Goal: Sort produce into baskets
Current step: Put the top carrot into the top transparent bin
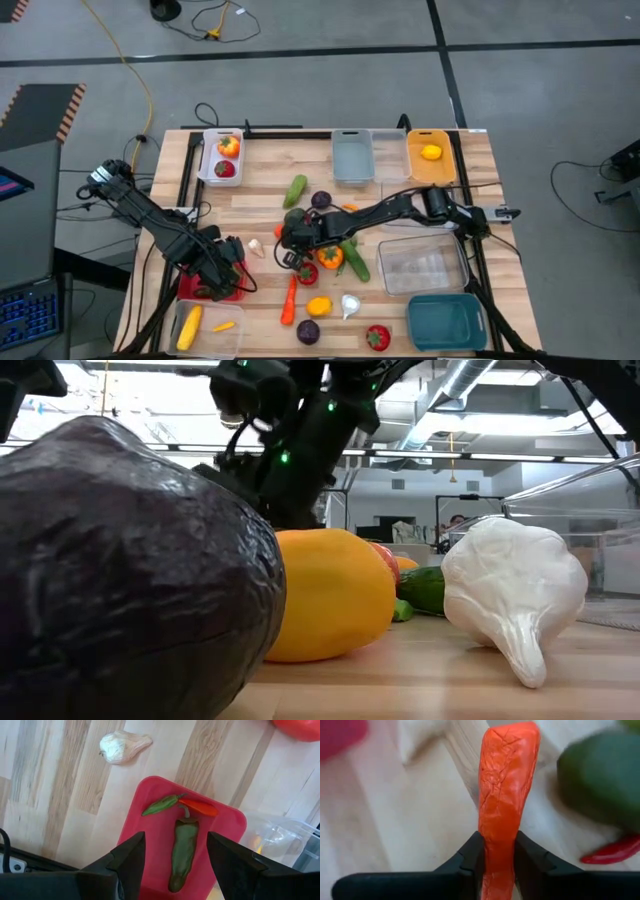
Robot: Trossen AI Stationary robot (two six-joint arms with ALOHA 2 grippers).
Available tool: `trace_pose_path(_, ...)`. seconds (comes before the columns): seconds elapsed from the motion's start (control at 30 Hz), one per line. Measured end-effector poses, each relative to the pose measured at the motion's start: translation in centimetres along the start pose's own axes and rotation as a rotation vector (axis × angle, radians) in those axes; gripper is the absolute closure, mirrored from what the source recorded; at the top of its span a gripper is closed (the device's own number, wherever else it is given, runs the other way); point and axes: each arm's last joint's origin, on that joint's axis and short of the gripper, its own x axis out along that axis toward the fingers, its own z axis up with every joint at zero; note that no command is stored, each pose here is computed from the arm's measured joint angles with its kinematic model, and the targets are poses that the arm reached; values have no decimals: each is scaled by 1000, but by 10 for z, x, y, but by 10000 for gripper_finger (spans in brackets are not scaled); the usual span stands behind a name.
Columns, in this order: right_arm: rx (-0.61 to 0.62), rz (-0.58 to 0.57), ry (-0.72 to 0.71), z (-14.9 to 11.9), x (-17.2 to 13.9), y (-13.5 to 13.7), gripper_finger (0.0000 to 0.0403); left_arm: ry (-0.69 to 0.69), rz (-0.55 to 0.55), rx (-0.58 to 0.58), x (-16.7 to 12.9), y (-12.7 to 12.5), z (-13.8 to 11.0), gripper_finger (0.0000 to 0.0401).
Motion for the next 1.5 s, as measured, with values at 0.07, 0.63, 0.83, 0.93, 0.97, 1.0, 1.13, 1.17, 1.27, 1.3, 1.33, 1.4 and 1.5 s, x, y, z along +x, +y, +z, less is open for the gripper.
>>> trace_pose_path(0.07, -8, 14, -21, 6, -13, 1, 283, 0, 0, 0, 0, 0, 0, 202)
trace_pose_path(0.63, -249, 90, -207, 44, -126, -2, 289, -154, 71, 26, -1, 1, 5, 202)
trace_pose_path(0.83, -291, 121, -266, 48, -161, -1, 289, -456, 161, 80, -4, -3, 17, 202)
trace_pose_path(0.93, -285, 145, -310, 50, -182, -2, 289, -595, 230, 111, -7, -4, 22, 204)
trace_pose_path(0.97, -281, 151, -324, 52, -190, -3, 289, -630, 256, 122, -8, -4, 23, 206)
trace_pose_path(1.0, -279, 156, -334, 52, -196, -4, 289, -655, 279, 131, -8, -4, 24, 209)
trace_pose_path(1.13, -285, 183, -352, 49, -221, -5, 289, -678, 312, 151, -9, -3, 25, 218)
trace_pose_path(1.17, -289, 192, -344, 48, -227, -5, 289, -672, 306, 151, -9, -3, 25, 219)
trace_pose_path(1.27, -305, 199, -314, 40, -239, -6, 289, -641, 276, 144, -8, -4, 25, 220)
trace_pose_path(1.3, -303, 200, -304, 36, -239, -6, 289, -631, 266, 142, -8, -4, 25, 220)
trace_pose_path(1.33, -292, 200, -287, 31, -238, -7, 289, -623, 260, 142, -8, -4, 24, 220)
trace_pose_path(1.4, -264, 193, -242, 21, -230, -9, 289, -611, 249, 143, -7, -4, 24, 220)
trace_pose_path(1.5, -205, 166, -159, 2, -206, -14, 289, -608, 246, 142, -7, -5, 24, 220)
